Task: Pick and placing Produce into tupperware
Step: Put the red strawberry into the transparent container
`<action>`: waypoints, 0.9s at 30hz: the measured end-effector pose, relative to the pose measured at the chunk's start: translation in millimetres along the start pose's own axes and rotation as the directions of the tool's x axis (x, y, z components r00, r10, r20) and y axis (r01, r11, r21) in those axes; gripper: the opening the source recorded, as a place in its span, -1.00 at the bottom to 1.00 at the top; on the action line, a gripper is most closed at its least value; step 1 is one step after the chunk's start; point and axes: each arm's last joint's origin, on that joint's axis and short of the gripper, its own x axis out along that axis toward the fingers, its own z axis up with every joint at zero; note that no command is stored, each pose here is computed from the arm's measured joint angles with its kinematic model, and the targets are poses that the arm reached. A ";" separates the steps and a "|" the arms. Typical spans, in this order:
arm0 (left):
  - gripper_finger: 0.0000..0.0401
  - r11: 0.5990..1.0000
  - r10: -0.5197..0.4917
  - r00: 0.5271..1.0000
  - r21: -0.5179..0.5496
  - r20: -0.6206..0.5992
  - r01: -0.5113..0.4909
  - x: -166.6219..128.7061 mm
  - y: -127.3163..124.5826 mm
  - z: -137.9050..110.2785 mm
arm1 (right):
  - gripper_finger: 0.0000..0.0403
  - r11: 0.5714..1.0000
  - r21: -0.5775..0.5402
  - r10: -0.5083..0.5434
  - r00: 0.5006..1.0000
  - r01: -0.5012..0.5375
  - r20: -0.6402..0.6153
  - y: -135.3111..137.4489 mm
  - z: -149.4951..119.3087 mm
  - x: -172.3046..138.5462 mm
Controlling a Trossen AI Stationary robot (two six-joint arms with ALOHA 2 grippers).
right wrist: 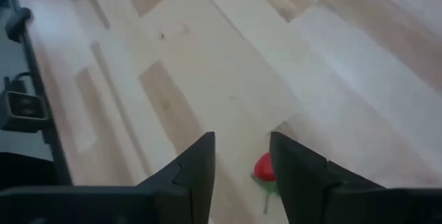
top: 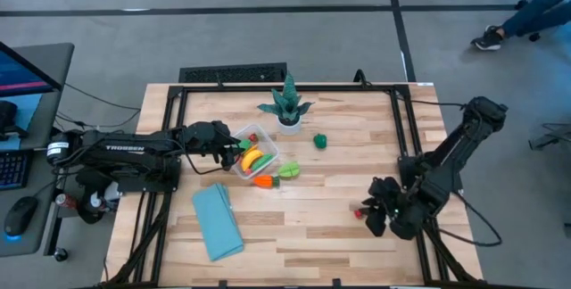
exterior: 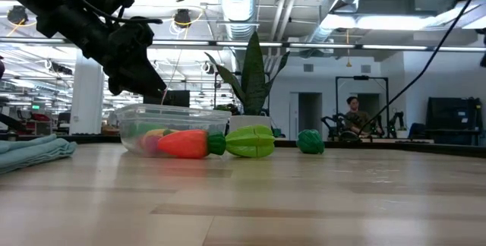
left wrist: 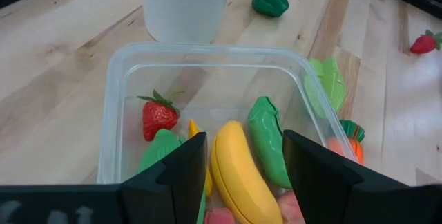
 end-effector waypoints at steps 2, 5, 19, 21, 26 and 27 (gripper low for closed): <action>-0.11 1.000 0.001 1.000 0.000 0.001 -0.001 0.0 0.0 0.0 | -0.27 1.000 0.008 0.007 1.000 -0.007 -0.004 0.9 -3.8 -1.4; -0.11 1.000 0.017 1.000 0.000 0.006 -0.017 0.0 0.5 0.2 | -0.15 1.000 0.012 -0.003 1.000 0.003 -0.012 2.7 -7.4 2.4; -0.11 1.000 0.024 1.000 0.000 0.009 -0.024 0.0 0.6 0.4 | 0.20 0.989 -0.021 -0.148 0.982 0.147 -0.116 6.8 -19.8 40.1; -0.11 1.000 0.024 1.000 0.000 0.009 -0.024 0.0 0.6 0.4 | 0.19 0.985 -0.030 -0.175 0.976 0.173 -0.133 6.2 -21.8 45.6; -0.11 1.000 0.025 1.000 0.000 0.009 -0.025 0.0 0.7 0.4 | 0.19 0.977 -0.046 -0.212 0.962 0.207 -0.169 6.5 -27.4 56.7; -0.11 1.000 0.025 1.000 0.000 0.009 -0.025 0.0 0.7 0.4 | 0.19 0.977 -0.047 -0.213 0.962 0.208 -0.171 6.8 -28.0 57.8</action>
